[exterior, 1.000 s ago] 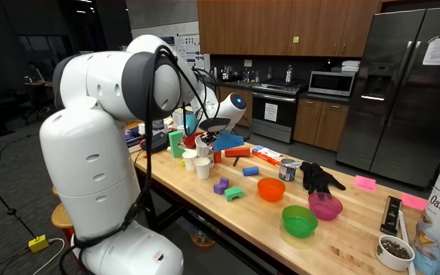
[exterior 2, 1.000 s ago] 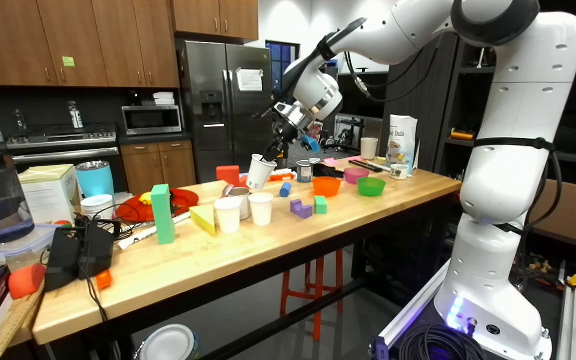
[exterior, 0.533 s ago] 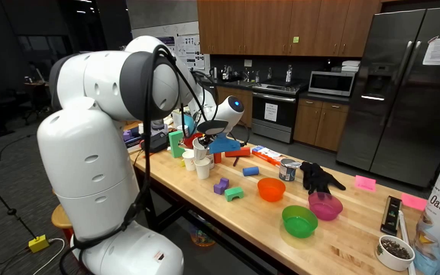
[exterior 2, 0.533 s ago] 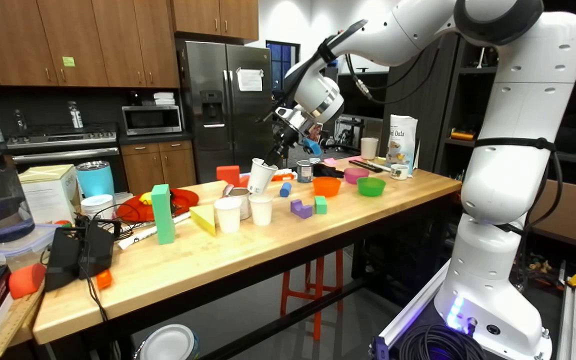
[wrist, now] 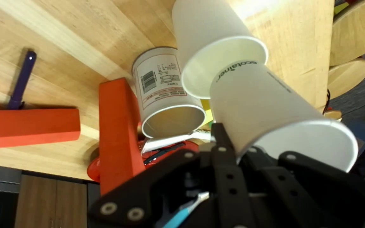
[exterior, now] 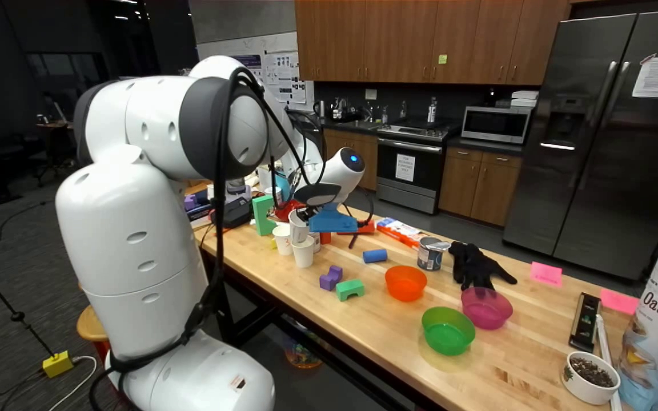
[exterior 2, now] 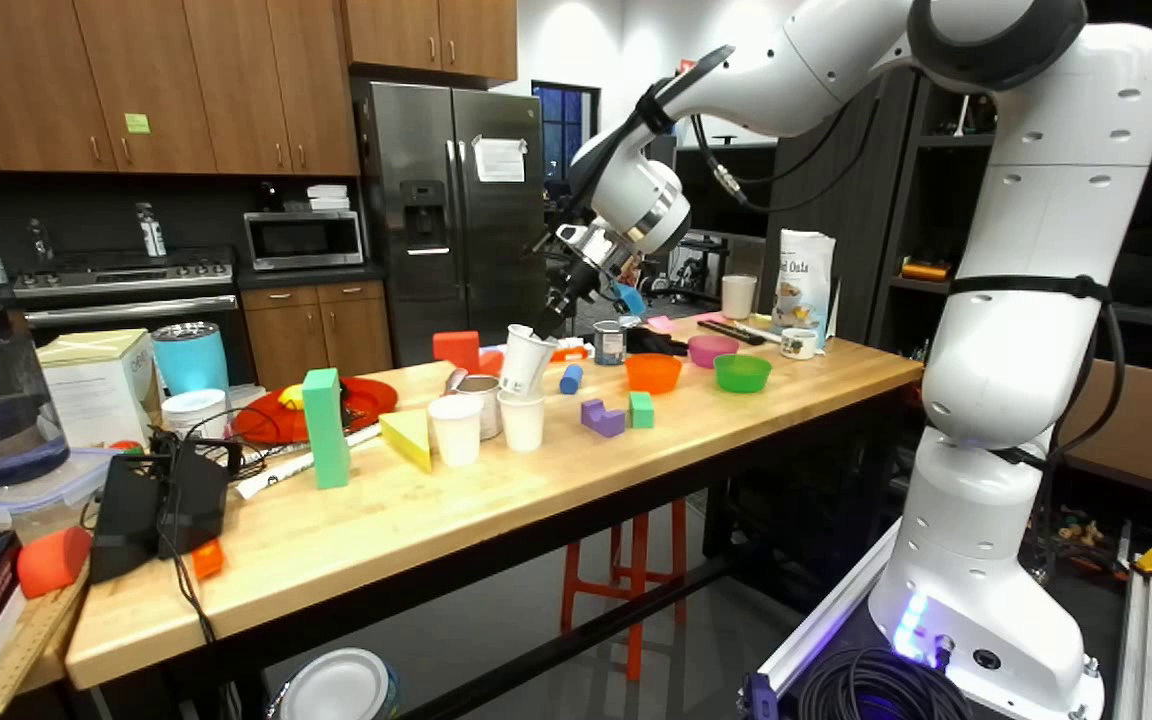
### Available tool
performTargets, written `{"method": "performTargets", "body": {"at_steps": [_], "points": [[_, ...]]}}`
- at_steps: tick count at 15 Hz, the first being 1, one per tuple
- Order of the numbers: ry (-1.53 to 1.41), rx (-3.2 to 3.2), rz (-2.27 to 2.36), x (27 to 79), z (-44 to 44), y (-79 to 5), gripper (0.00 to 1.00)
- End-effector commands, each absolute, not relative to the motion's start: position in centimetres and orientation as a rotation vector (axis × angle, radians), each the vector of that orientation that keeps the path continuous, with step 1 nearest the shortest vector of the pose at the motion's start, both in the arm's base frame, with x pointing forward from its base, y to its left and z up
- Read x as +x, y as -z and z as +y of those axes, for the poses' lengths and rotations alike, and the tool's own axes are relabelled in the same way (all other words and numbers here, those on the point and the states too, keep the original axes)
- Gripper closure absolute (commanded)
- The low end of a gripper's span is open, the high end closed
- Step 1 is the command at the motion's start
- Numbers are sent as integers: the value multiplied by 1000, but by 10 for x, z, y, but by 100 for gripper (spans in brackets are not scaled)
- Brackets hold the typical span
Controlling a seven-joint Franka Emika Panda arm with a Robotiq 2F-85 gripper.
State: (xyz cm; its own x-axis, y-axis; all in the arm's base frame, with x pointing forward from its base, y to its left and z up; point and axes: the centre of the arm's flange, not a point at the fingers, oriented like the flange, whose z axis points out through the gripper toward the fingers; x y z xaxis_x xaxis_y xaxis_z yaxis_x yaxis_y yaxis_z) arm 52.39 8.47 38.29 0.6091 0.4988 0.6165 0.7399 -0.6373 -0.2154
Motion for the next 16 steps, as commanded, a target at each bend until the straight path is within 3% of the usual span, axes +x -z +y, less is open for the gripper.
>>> {"method": "performTargets", "body": {"at_steps": [1,16], "points": [[675,-2429,-923,520,82,-385,99],[579,-2502,-886,524,74,-374,97]]}}
